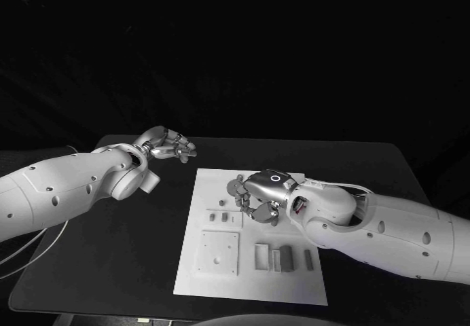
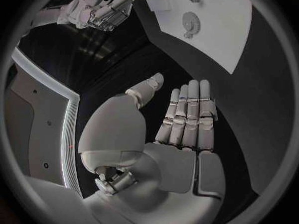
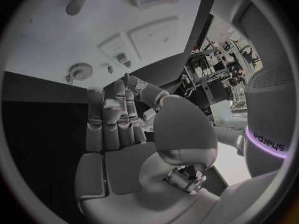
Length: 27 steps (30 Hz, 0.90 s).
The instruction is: Assemble the parts on the task board
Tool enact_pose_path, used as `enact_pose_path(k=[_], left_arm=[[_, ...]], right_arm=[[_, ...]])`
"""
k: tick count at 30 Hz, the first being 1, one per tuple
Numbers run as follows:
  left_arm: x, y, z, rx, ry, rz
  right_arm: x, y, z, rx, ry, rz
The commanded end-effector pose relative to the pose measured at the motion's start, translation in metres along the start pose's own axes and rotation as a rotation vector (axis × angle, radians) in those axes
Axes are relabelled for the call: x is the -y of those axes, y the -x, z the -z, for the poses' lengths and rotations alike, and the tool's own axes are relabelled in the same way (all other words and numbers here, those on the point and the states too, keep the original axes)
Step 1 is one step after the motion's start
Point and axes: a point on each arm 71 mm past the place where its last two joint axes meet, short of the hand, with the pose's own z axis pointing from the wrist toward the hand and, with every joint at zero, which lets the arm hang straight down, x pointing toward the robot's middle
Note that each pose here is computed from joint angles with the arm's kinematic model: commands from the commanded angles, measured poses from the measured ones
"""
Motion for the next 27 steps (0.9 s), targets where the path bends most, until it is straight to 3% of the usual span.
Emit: enact_pose_path(k=[1,17,27], left_arm=[[0.0021,0.0002,-0.0019,0.016,-0.013,0.003],[0.0086,-0.0089,-0.0129,0.009,-0.024,0.000],[0.0088,-0.0099,-0.0132,0.003,-0.023,0.001]], right_arm=[[-0.008,-0.004,-0.005,-0.025,0.039,0.025],[-0.033,-0.046,-0.018,-0.119,0.100,0.005],[-0.032,-0.054,-0.017,-0.169,0.091,-0.008]])
